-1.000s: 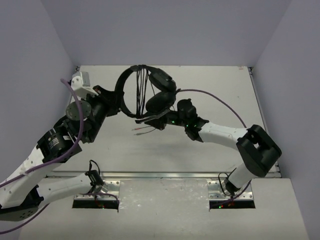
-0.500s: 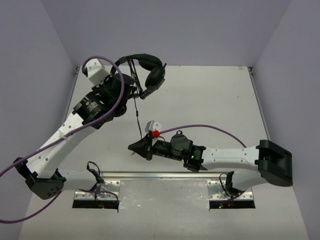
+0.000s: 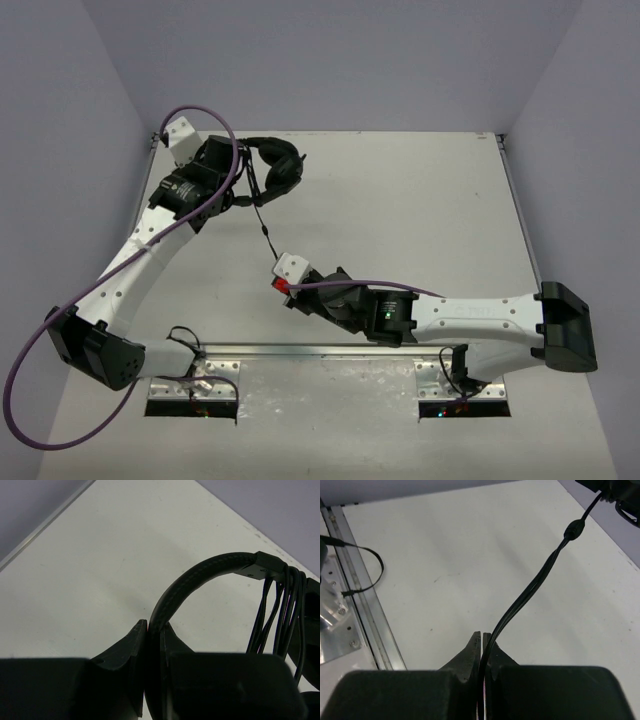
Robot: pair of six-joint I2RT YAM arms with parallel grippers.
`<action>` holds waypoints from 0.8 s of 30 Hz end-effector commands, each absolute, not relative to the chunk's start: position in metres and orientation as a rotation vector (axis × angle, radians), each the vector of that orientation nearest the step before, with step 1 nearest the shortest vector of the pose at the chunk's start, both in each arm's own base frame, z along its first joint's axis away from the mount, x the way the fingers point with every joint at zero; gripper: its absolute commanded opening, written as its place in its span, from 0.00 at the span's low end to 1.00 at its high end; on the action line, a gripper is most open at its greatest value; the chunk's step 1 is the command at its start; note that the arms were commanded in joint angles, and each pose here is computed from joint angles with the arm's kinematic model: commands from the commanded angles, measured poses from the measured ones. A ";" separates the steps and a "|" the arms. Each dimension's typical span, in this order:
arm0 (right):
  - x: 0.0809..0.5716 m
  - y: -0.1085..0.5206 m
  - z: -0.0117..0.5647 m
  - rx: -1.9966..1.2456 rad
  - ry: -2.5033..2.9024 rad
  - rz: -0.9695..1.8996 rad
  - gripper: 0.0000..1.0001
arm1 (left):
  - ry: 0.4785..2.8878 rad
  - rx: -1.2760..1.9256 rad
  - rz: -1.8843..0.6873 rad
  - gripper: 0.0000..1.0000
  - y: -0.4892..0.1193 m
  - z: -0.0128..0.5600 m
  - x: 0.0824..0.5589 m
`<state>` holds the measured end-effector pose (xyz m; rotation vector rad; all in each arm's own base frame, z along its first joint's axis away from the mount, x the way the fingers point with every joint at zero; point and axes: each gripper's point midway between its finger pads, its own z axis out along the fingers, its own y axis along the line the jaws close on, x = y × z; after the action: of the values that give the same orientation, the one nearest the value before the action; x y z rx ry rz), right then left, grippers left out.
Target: Wrap the headphones
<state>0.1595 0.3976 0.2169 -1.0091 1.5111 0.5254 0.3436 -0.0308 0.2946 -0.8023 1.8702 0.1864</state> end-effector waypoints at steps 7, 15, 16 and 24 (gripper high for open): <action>0.133 0.404 0.238 -1.356 1.393 0.465 0.01 | 1.742 -0.832 0.001 0.00 -0.042 0.302 0.379; 0.182 0.388 0.273 -1.331 1.448 0.499 0.01 | 1.751 -0.601 -0.069 0.00 -0.092 0.264 0.346; 0.190 0.384 0.282 -1.320 1.456 0.489 0.01 | 1.758 -0.556 -0.105 0.00 -0.103 0.261 0.342; 0.273 0.333 0.282 -1.316 1.505 0.169 0.01 | 1.807 -0.138 -0.437 0.00 -0.163 0.222 0.310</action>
<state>0.2562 0.3435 0.2784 -1.2398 1.5519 0.3002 0.3040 -0.1218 0.1878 -0.3038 1.9203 -0.2081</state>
